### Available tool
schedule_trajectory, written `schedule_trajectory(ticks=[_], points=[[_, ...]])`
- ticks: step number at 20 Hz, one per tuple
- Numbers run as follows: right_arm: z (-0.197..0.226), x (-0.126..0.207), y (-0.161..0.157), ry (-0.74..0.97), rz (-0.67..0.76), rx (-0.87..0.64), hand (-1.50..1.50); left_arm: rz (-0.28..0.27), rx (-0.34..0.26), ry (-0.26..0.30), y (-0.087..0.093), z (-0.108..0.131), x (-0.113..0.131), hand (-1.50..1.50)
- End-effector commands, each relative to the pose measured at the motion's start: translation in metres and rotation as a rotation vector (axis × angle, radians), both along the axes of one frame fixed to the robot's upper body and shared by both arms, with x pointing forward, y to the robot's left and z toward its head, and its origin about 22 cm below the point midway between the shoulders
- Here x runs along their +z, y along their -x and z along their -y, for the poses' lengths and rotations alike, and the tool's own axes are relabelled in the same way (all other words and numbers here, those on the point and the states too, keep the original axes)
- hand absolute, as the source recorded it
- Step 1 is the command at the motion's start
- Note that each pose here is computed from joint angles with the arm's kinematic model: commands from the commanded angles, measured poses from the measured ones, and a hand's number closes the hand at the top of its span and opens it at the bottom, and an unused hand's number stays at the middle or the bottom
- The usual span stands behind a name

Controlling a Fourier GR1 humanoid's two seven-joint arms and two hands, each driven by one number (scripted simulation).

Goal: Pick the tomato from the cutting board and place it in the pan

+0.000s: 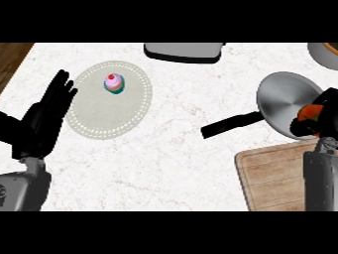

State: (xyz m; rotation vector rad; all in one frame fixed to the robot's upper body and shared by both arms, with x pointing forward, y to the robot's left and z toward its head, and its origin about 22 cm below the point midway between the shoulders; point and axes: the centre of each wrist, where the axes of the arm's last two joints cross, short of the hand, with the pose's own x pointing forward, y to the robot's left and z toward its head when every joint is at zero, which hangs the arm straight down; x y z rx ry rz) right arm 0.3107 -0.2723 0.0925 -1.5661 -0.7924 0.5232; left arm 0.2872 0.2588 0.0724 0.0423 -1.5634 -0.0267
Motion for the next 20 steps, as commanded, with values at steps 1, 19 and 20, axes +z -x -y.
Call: schedule_trajectory(ticks=[1,19,20], points=[[-0.024,0.045,-0.031,0.031,0.088,-0.273,1.5,0.012,-0.048,-0.011,-0.004,0.01,0.004,0.0],[-0.078,0.107,-0.127,0.068,0.264,-0.684,1.5,-0.014,0.011,0.019,-0.009,0.007,0.006,0.0],[-0.075,0.106,-0.127,0.064,0.269,-0.688,1.5,-0.037,0.013,0.017,0.0,0.016,-0.02,0.0]])
